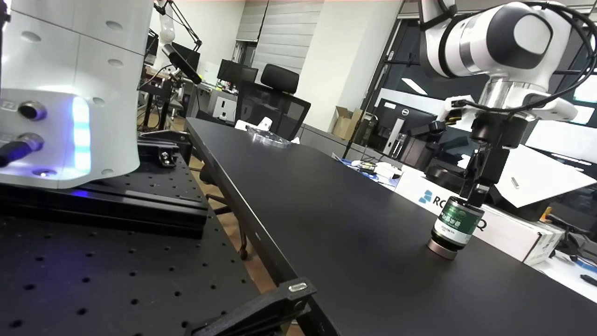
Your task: Move the bottle forward then to the left then twist it ninety degrees.
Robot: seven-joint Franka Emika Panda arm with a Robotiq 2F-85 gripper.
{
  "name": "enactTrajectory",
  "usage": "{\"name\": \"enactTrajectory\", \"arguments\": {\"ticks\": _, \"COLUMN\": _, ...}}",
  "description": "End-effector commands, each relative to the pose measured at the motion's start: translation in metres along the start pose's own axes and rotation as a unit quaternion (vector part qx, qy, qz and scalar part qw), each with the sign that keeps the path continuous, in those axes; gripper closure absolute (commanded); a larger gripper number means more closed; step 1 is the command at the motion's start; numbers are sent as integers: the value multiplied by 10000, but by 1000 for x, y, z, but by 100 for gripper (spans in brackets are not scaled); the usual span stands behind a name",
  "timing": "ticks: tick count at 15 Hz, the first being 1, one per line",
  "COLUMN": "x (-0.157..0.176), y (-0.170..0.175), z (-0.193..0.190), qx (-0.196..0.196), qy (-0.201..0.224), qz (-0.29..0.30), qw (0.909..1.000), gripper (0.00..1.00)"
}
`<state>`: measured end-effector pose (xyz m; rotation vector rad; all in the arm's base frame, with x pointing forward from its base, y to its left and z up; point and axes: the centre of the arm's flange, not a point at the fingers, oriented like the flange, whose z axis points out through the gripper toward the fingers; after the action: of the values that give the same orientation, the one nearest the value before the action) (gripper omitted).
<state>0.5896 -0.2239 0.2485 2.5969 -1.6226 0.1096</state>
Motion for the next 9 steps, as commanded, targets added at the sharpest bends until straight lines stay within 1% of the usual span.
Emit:
{"name": "enactTrajectory", "arguments": {"ticks": 1, "x": 0, "y": -4, "z": 14, "qx": -113, "qy": 84, "qz": 264, "qw": 9996, "gripper": 0}}
{"name": "enactTrajectory", "arguments": {"ticks": 9, "x": 10, "y": -1, "z": 25, "qx": -164, "qy": 144, "qz": 332, "qw": 9992, "gripper": 0}}
